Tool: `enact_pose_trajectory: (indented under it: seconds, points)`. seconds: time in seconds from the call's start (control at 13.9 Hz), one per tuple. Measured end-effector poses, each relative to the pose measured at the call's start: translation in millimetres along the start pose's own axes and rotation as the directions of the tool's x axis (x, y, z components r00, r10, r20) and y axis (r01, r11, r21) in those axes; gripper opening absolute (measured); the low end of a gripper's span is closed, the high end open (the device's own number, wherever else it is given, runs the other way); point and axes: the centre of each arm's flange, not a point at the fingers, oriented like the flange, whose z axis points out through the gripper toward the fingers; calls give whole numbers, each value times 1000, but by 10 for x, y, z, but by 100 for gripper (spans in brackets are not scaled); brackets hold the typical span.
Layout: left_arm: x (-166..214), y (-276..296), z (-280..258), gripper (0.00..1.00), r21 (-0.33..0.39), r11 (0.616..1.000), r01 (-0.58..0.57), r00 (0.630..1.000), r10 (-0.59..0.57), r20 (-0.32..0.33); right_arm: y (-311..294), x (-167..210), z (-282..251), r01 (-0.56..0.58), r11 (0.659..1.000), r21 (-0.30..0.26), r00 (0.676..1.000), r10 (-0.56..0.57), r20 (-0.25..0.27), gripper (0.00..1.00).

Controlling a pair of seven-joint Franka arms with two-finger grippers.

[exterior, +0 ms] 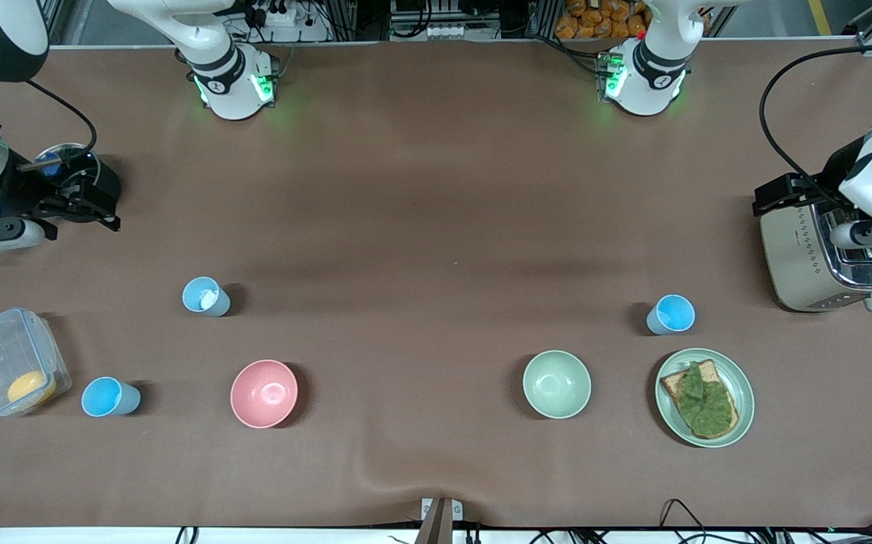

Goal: Stack blue cups with both arms
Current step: 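Reach the right gripper to the tissue cup while the left gripper reaches another cup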

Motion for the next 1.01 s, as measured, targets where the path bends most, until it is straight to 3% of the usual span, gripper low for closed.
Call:
enact_pose_trajectory:
  seconds: [0.36, 0.5, 0.79, 1.01]
  points:
    - [136, -1, 630, 100, -2, 1000, 3, 1000, -3, -23, -272, 169, 538, 44, 999, 9, 994, -44, 102, 100]
    - [158, 1, 954, 100, -2, 1000, 3, 999, -3, -44, -429, 289, 826, 38, 999, 5, 992, -38, 121, 100]
    - [169, -4, 1448, 100, -5, 1000, 3, 995, -3, -98, -476, 345, 1635, -30, 999, -15, 994, 32, 106, 100]
    - [226, -40, 1803, 100, -12, 1000, 8, 990, -10, -140, -482, 259, 2242, -17, 998, -61, 994, 23, 103, 100]
